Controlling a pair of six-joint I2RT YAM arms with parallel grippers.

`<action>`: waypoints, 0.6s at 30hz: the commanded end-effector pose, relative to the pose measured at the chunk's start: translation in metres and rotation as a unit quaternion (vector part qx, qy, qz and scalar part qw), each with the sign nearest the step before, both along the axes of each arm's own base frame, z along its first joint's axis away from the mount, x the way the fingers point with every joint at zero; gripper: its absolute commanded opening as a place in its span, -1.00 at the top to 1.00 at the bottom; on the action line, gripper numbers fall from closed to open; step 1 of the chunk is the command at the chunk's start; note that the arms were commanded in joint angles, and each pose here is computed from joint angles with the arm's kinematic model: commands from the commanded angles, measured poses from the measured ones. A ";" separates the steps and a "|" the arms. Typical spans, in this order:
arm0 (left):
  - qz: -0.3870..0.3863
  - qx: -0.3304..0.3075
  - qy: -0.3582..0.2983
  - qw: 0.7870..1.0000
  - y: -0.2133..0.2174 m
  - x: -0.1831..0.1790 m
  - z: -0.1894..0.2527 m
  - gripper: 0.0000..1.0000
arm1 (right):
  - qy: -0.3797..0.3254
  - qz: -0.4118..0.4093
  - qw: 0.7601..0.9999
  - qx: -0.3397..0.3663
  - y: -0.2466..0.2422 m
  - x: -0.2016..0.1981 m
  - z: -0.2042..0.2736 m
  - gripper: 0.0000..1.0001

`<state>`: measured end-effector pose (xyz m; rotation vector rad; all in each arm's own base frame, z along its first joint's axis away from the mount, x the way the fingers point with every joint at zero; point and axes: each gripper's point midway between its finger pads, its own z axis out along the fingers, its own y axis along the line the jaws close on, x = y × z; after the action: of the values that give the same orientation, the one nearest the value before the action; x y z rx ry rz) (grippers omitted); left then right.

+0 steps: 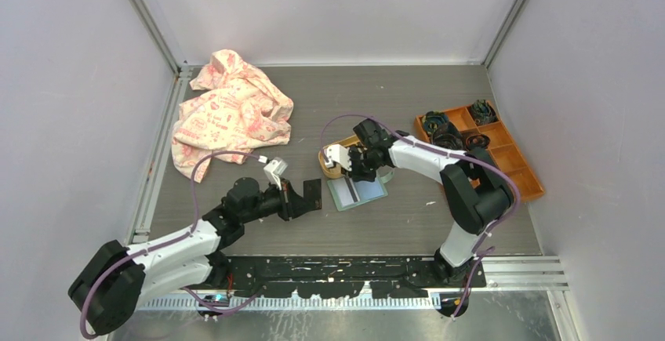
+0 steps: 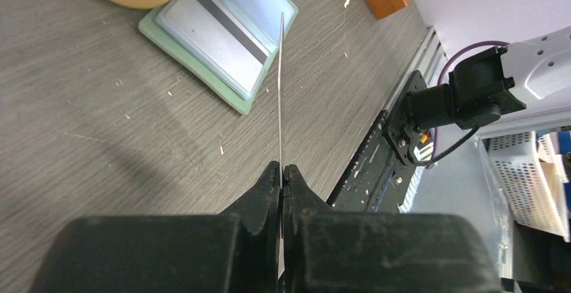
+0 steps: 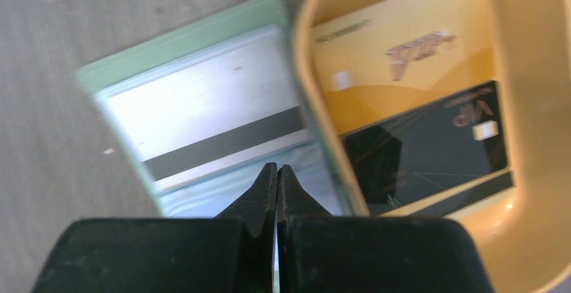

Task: Put the credit cards into the card holder
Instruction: Insert the credit card into the card holder.

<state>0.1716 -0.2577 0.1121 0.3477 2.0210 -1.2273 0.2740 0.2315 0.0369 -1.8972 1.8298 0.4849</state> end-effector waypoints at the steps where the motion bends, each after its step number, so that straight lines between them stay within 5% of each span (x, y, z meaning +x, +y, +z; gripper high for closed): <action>1: -0.003 -0.062 -0.003 0.998 -0.009 0.001 0.019 1.00 | -0.108 -0.087 0.990 0.029 0.019 0.066 0.029 0.98; 10: 0.006 -0.128 0.067 0.990 -0.026 0.007 0.019 1.00 | -0.142 -0.195 0.968 0.073 0.042 0.127 0.046 0.96; 18: 0.049 -0.179 0.139 0.973 -0.049 0.022 0.016 1.00 | -0.023 -0.102 0.979 0.177 0.017 0.066 0.094 0.59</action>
<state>0.1785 -0.2855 0.0867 -0.0062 2.1281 -1.4787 0.3713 0.2579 0.0670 -1.4371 1.9239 0.3943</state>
